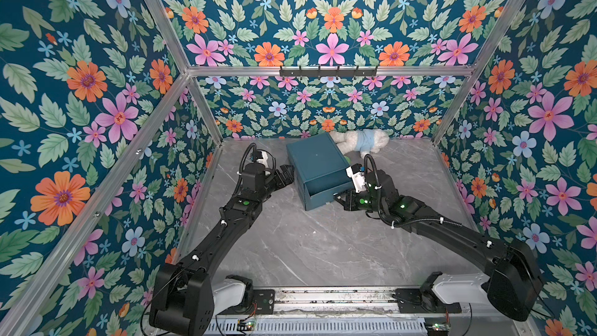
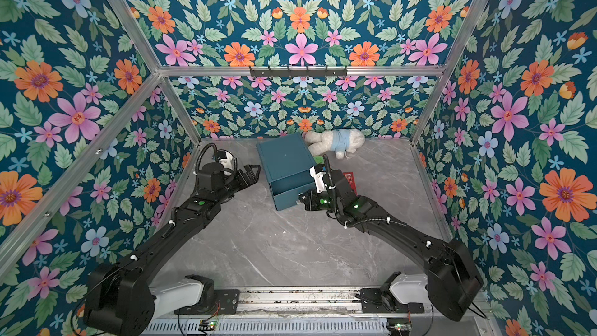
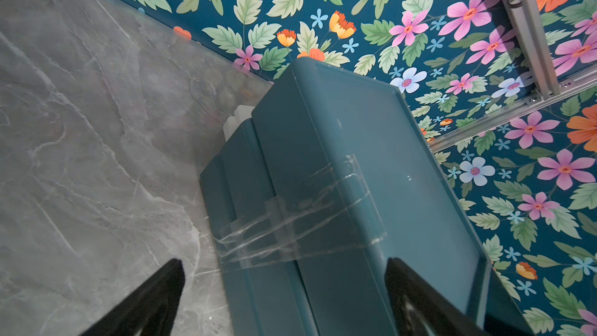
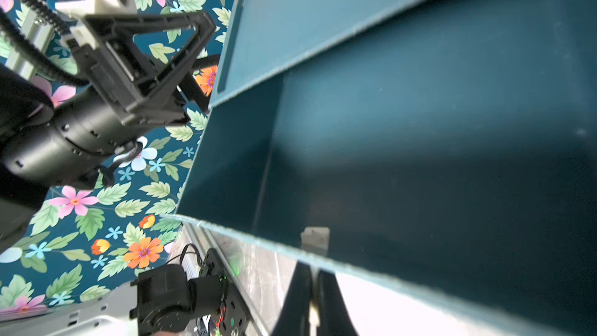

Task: Take the postcards out of the drawer
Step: Close the drawer in the storage box.

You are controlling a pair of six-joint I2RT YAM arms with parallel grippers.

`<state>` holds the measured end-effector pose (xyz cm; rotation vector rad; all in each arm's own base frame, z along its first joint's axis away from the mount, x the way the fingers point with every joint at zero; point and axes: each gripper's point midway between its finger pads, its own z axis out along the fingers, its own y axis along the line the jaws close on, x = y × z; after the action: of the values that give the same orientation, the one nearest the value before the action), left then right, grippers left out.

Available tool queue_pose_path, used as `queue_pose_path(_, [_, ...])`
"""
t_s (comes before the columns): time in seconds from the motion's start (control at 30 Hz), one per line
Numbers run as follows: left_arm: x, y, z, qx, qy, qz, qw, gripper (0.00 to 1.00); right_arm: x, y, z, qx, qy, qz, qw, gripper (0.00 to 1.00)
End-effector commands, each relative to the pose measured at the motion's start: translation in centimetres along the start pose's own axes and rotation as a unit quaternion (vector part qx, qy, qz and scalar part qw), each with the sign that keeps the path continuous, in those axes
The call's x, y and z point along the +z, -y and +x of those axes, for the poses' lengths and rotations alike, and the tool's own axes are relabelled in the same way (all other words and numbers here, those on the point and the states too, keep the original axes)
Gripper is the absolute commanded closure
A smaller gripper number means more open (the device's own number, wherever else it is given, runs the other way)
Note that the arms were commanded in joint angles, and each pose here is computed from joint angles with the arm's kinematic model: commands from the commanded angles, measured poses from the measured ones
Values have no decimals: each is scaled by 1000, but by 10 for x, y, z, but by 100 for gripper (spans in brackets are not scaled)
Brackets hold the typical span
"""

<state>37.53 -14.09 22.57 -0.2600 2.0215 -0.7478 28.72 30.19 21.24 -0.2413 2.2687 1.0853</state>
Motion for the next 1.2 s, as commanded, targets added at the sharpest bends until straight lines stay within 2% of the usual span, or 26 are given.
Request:
queue_pose_path(0.0, [-3, 4, -5, 8, 9, 6, 1000, 0, 9, -7, -24, -18, 27, -18, 999, 94])
queue_pose_path(0.37, [-12, 4, -10, 20, 20, -1, 1000, 0, 41, -2, -48, -15, 19, -29, 999, 93])
queue_pose_path(0.6, [-11, 5, -10, 21, 17, 2, 1000, 0, 50, 4, -56, -16, 20, -23, 999, 89])
queue_pose_path(0.7, [-11, 6, -9, 21, 15, 4, 1000, 0, 50, 5, -58, -15, 20, -21, 999, 82])
queue_pose_path(0.77, [-12, 7, -9, 21, 16, 6, 1000, 0, 48, 4, -58, -15, 20, -20, 999, 70])
queue_pose_path(0.87, [-11, 7, -9, 20, 16, 6, 1000, 0, 41, -1, -57, -18, 20, -28, 999, 60])
queue_pose_path(0.97, [-11, 7, -9, 19, 17, 8, 1000, 0, 32, -2, -51, -17, 20, -32, 999, 55])
queue_pose_path(1.17, [-7, 7, -10, 16, 19, 9, 1000, 0, 22, 9, -25, 9, 13, -35, 999, 54])
